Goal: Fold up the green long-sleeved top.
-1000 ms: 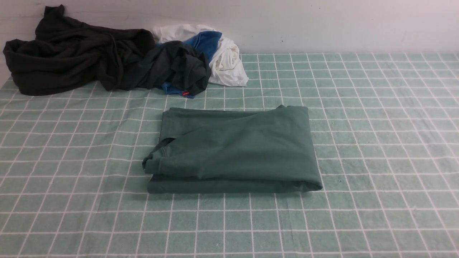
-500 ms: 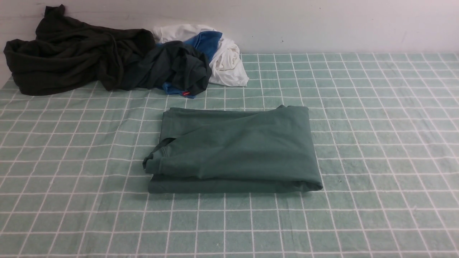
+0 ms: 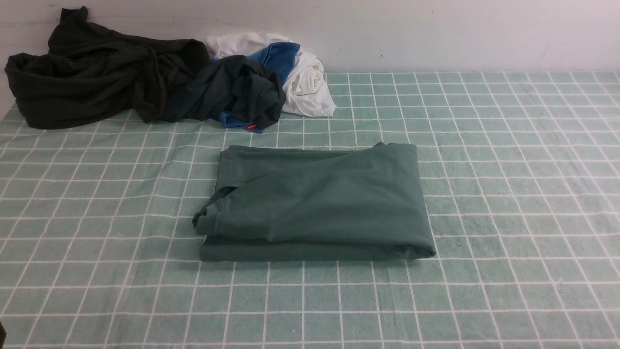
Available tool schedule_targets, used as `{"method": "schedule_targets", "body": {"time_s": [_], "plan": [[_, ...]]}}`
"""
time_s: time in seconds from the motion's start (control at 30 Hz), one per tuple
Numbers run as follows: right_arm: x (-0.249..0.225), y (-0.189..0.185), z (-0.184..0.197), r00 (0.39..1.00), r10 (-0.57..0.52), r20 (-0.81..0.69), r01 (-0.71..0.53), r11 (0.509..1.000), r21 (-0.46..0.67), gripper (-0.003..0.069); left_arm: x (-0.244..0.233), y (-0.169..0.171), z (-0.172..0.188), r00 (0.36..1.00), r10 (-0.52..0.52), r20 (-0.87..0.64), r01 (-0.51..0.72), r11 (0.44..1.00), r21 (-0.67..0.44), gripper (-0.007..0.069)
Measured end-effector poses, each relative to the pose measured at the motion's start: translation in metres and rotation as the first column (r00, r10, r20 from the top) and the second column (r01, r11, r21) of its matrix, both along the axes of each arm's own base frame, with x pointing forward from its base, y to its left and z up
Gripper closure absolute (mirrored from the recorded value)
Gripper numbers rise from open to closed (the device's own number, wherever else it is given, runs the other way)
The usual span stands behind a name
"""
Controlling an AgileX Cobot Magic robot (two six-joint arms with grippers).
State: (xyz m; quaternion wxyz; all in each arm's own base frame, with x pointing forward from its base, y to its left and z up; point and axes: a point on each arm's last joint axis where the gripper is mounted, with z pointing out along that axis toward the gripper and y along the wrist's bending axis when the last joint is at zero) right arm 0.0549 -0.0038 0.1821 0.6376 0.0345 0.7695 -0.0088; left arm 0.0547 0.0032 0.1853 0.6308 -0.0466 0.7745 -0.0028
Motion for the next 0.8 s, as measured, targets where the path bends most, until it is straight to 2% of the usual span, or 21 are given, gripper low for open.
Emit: {"method": "schedule_targets", "body": {"time_s": [0.33, 0.8], "plan": [[0.0, 0.0, -0.0002, 1.0, 0.0, -0.002, 0.0, 1.0, -0.001, 0.0673, -0.0014, -0.0005, -0.0094, 0.997, -0.033, -0.07, 0.043, 0.988, 0.148, 0.0628], [0.0, 0.0, -0.0002, 1.0, 0.0, -0.002, 0.0, 1.0, -0.001, 0.0673, -0.0014, -0.0005, -0.0094, 0.997, -0.037, -0.072, 0.048, 0.985, 0.168, 0.0628]]}}
